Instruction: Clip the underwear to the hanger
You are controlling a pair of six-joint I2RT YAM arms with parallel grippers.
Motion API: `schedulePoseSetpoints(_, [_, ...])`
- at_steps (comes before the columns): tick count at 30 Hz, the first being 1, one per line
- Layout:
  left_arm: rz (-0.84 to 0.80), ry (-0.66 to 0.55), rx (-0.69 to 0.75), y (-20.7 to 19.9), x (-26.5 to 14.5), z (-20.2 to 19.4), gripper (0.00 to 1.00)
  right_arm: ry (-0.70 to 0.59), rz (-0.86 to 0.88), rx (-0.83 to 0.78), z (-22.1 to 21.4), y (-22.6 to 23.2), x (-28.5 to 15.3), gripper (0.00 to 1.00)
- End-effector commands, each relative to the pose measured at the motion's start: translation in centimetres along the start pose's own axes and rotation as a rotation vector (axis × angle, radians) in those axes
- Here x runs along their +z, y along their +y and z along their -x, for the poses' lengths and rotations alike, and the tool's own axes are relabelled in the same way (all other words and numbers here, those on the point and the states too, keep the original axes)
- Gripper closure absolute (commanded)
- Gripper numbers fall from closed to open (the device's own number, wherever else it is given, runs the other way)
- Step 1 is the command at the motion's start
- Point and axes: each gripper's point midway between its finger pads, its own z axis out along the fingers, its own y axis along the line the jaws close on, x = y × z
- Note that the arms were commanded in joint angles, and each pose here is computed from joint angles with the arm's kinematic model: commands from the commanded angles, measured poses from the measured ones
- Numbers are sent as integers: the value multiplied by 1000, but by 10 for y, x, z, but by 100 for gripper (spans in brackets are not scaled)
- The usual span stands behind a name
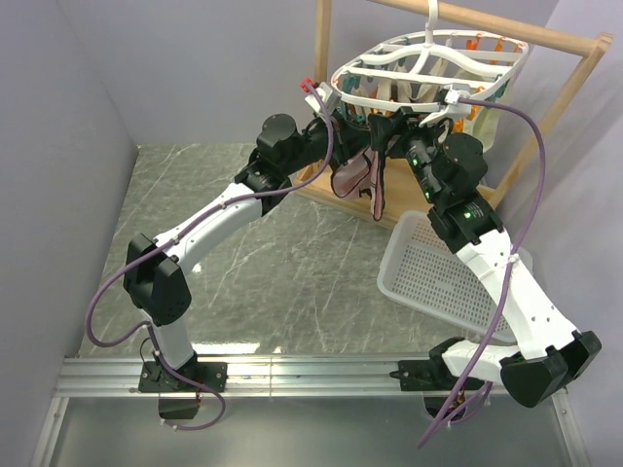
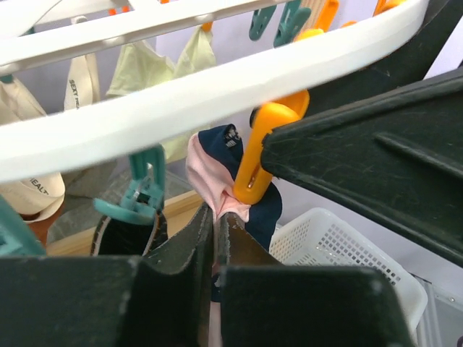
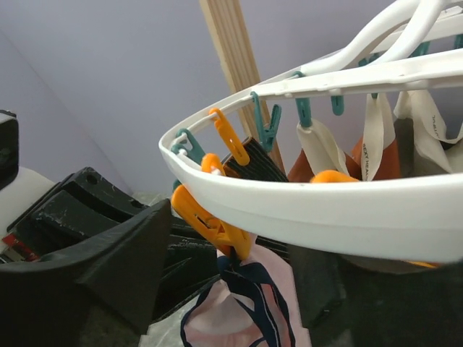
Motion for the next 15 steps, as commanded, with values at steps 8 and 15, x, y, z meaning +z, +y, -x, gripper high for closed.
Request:
schedulePoseSetpoints(8, [31,-47,-24,4,-15,20,71,-22,65,4,8,7,-9,20])
schedulePoseSetpoints(15, [60,-18,-47,8,-32,13,50,28,81,4,-12,4,-27,18])
